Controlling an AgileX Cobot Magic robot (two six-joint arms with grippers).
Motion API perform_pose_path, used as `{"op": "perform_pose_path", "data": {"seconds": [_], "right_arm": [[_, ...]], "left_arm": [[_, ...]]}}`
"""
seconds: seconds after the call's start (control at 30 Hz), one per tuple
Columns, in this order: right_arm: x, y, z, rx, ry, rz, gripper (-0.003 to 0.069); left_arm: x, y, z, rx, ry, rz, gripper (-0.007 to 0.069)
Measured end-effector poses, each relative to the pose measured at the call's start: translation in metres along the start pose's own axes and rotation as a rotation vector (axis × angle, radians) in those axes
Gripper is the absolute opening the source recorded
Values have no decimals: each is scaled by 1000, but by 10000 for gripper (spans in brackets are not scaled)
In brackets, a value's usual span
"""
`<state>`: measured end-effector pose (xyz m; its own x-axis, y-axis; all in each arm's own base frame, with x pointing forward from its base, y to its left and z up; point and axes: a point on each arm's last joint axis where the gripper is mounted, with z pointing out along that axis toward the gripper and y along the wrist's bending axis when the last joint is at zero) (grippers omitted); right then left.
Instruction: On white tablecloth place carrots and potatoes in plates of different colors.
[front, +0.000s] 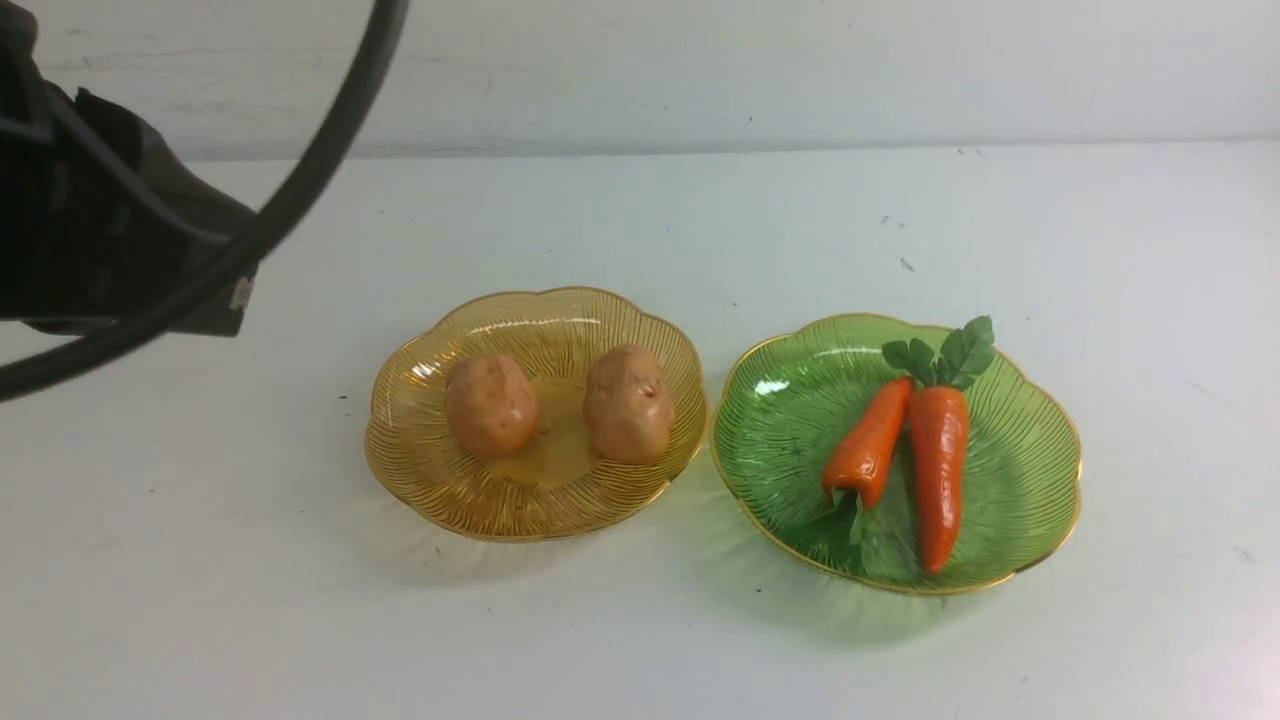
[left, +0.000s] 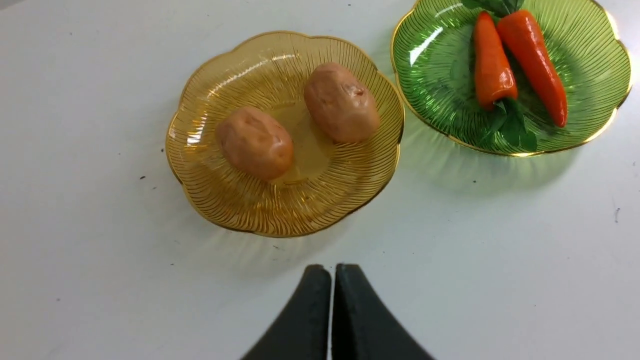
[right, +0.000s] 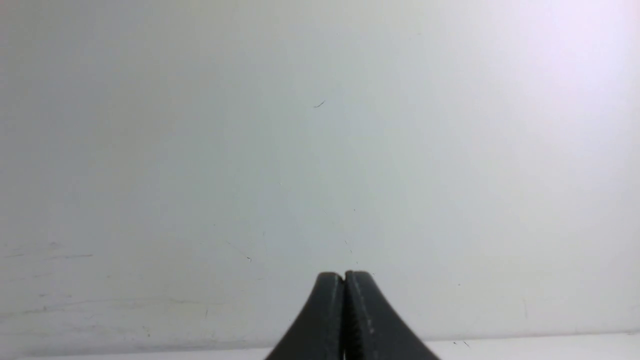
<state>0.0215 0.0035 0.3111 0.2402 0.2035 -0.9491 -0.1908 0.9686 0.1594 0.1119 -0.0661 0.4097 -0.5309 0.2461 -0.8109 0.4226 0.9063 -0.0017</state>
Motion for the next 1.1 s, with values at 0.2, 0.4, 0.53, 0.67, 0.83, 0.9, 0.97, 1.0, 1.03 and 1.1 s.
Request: {"op": "perform_pose_path", "data": {"seconds": [0.2, 0.4, 0.53, 0.67, 0.83, 0.9, 0.97, 1.0, 1.03, 1.1], "right_arm": [[0, 0, 0, 0, 0, -2, -15], [0, 0, 0, 1, 0, -3, -15], [0, 0, 0, 1, 0, -3, -15], [0, 0, 0, 1, 0, -3, -15], [0, 0, 0, 1, 0, -3, -15], [0, 0, 0, 1, 0, -3, -15], [0, 0, 0, 1, 0, -3, -15], [0, 0, 0, 1, 0, -3, -15], [0, 0, 0, 1, 0, -3, -15], [0, 0, 0, 1, 0, -3, -15]], "left_arm": [[68, 18, -25, -16, -248, -53, -3], [109, 25, -41, 37, -441, -138, -3], [118, 28, -50, 46, -494, -150, -3], [119, 28, -52, 45, -503, -150, -3], [119, 28, -51, 47, -499, -151, -3], [121, 27, -47, 50, -496, -149, -3], [123, 25, -41, 58, -501, -142, -3], [125, 24, -36, 58, -502, -137, -3], [127, 22, -30, 54, -506, -128, -3], [136, 19, -18, 28, -513, -111, -3]]}}
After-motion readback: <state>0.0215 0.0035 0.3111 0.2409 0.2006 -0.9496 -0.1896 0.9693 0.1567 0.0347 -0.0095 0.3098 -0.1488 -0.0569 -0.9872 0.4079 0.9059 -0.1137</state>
